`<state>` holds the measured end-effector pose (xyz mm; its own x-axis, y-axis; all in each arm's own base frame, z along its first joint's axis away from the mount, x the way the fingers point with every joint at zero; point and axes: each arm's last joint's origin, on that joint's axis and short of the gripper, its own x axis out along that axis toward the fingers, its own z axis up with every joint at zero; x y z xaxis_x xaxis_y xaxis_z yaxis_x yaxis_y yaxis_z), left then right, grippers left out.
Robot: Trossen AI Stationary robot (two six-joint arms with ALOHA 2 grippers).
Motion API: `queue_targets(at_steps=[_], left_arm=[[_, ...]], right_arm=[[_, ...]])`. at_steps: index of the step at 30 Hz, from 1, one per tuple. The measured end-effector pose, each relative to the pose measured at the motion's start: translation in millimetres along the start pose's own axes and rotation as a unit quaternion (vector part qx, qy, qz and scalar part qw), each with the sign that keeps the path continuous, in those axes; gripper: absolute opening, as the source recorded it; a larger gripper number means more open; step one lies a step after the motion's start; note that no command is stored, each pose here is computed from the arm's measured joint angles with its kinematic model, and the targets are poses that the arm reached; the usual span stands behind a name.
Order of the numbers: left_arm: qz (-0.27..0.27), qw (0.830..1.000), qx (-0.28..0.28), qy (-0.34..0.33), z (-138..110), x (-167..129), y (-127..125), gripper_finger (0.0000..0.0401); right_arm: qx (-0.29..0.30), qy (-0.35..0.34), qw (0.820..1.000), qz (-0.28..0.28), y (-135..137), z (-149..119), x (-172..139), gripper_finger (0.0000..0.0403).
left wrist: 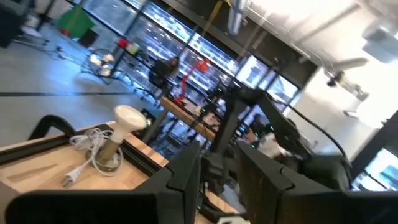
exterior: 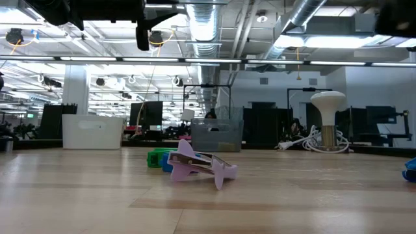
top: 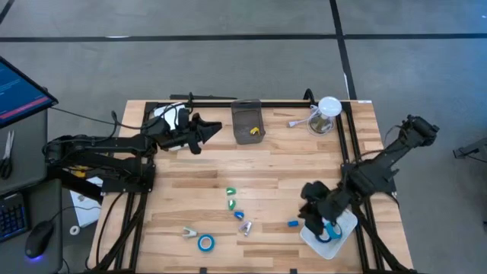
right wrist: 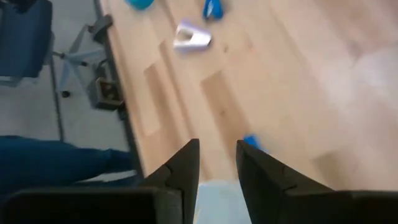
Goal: Pick and place Stapler, Stapler remover, tape
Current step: Put the right blue stapler into the black bin
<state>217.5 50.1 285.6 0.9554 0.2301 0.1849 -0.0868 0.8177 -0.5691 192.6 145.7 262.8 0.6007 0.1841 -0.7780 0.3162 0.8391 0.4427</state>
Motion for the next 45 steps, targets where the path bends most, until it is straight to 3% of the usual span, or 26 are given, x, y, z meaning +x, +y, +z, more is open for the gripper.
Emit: queue_targets(at_steps=[7, 18, 25, 33, 40, 45], left_arm=[[-0.021, 1.000, 0.004, 0.015, -0.9, 0.0, -1.3, 0.0092], [-0.072, 0.996, 0.040, 0.046, -6.4, -0.7, -9.0, 0.0076], [-0.087, 0.994, 0.037, 0.056, -11.3, -1.3, -16.0, 0.0052], [-0.091, 0.993, 0.036, 0.059, -12.5, -1.6, -17.8, 0.0040], [-0.090, 0.994, 0.036, 0.058, -12.5, -1.6, -17.8, 0.0039], [-0.090, 0.994, 0.036, 0.058, -12.5, -1.5, -17.8, 0.0039]], right_arm=[[-0.037, -0.034, 0.998, -0.031, -18.0, 30.3, 6.1, 0.0097], [-0.077, -0.076, 0.994, -0.024, -31.4, 61.4, 8.8, 0.0097], [-0.128, -0.006, 0.992, 0.003, -33.2, 57.7, 17.4, 0.0098], [-0.200, 0.090, 0.975, 0.028, -33.7, 49.3, 45.7, 0.0098], [-0.174, 0.198, 0.964, 0.036, -42.2, 40.4, 73.5, 0.0098], [-0.163, 0.234, 0.957, 0.043, -44.6, 36.4, 86.7, 0.0098]])
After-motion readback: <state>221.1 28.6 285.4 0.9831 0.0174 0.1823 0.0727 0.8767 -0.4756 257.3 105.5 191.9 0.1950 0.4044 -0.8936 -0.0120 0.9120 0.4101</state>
